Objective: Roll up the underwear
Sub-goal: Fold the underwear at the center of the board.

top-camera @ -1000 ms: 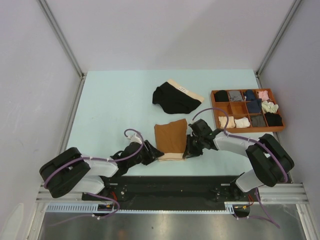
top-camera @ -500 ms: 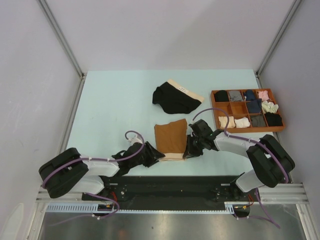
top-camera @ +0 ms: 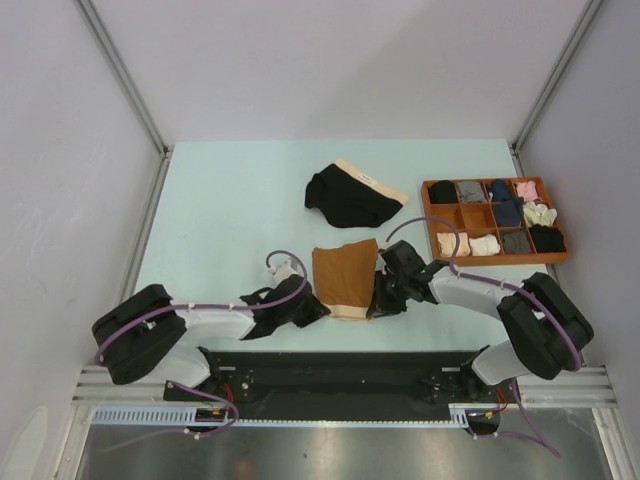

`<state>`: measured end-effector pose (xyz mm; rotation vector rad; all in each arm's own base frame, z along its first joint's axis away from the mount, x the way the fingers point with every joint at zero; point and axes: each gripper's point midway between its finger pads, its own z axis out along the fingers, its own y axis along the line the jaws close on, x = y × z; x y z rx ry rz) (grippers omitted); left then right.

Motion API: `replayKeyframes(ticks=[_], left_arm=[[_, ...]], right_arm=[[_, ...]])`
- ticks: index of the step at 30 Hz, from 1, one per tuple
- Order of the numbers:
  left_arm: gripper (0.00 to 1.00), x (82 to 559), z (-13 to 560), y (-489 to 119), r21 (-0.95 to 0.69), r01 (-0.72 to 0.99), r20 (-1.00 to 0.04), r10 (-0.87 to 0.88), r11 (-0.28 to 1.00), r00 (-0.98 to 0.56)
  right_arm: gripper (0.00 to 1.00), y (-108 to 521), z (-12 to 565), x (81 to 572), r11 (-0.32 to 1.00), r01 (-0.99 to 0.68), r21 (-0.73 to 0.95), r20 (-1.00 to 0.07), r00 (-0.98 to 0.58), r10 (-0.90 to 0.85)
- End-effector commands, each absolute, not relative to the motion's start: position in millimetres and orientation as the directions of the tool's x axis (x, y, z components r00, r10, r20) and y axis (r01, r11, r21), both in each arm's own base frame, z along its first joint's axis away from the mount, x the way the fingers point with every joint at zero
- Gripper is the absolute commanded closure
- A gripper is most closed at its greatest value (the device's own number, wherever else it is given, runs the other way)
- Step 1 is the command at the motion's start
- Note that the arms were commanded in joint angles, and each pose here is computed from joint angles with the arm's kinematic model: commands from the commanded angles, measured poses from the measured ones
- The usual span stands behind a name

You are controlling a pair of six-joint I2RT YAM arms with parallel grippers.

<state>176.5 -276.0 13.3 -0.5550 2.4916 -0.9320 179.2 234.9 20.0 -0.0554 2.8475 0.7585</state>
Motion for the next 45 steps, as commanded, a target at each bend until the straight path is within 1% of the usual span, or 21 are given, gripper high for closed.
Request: replayKeyframes(ticks=[1,2,3,4,6,9,10,12,14,19,24,28,31,40,45], left_arm=[[1.00,162.6,-24.1,-206.4,-0.216,-0.152,-0.418,-0.232,0.964,-0.879],[1.00,169.0,-18.1,-206.9,-0.186,-0.137,-0.446,-0.207,0.973,-0.870],[1.00,171.5,-17.3,-207.5,-0.150,-0.122,-0.455,-0.178,0.981,-0.873],[1.00,175.6,-5.7,-216.6,-0.123,-0.074,-0.470,-0.124,0.990,-0.874],[1.00,180.0,-4.2,-219.1,-0.048,-0.044,-0.477,-0.062,0.998,-0.877],[1.00,184.3,7.0,-231.9,0.060,0.047,-0.482,0.070,0.997,-0.873],[0.99,189.7,17.1,-245.3,0.053,0.063,-0.500,0.081,0.997,-0.862],[1.00,187.9,22.6,-249.9,0.102,0.098,-0.511,0.137,0.990,-0.849],[0.99,190.1,31.4,-262.0,0.105,0.117,-0.530,0.155,0.988,-0.834],[1.00,189.8,50.9,-288.9,0.055,0.182,-0.591,0.179,0.982,-0.787],[1.00,191.6,72.1,-318.5,-0.088,0.252,-0.657,0.134,0.964,-0.742],[1.00,193.9,81.1,-334.9,-0.162,0.296,-0.688,0.107,0.941,-0.718],[1.00,196.4,84.6,-346.4,-0.189,0.329,-0.702,0.107,0.925,-0.704],[1.00,192.0,84.0,-374.2,-0.232,0.420,-0.699,0.150,0.877,-0.699],[1.00,184.7,83.9,-391.9,-0.283,0.482,-0.700,0.164,0.829,-0.695]], right_arm=[[1.00,227.9,21.2,170.1,0.884,-0.062,0.463,-0.186,-0.982,0.028],[1.00,227.3,20.6,170.3,0.887,-0.062,0.457,-0.190,-0.981,0.029],[1.00,227.8,20.4,170.1,0.888,-0.064,0.455,-0.193,-0.981,0.028],[1.00,227.6,20.8,170.3,0.889,-0.066,0.453,-0.197,-0.980,0.028],[1.00,225.4,19.5,170.2,0.895,-0.063,0.441,-0.198,-0.980,0.029],[1.00,221.6,20.5,172.1,0.902,-0.057,0.428,-0.210,-0.977,0.038],[1.00,220.3,20.8,173.0,0.904,-0.053,0.425,-0.212,-0.976,0.042],[1.00,218.7,22.4,173.9,0.906,-0.045,0.421,-0.220,-0.974,0.053],[1.00,218.4,23.9,175.3,0.907,-0.046,0.419,-0.230,-0.972,0.057],[1.00,216.5,25.1,179.4,0.908,-0.027,0.417,-0.238,-0.968,0.080],[1.00,217.1,27.4,181.6,0.902,-0.022,0.431,-0.238,-0.967,0.090],[1.00,218.8,29.2,182.0,0.897,-0.017,0.442,-0.235,-0.967,0.097],[1.00,219.2,29.1,181.9,0.896,-0.015,0.444,-0.234,-0.967,0.100],[1.00,216.3,28.5,182.9,0.899,-0.001,0.438,-0.238,-0.964,0.115],[1.00,214.0,27.7,182.6,0.893,0.014,0.450,-0.241,-0.961,0.136]])
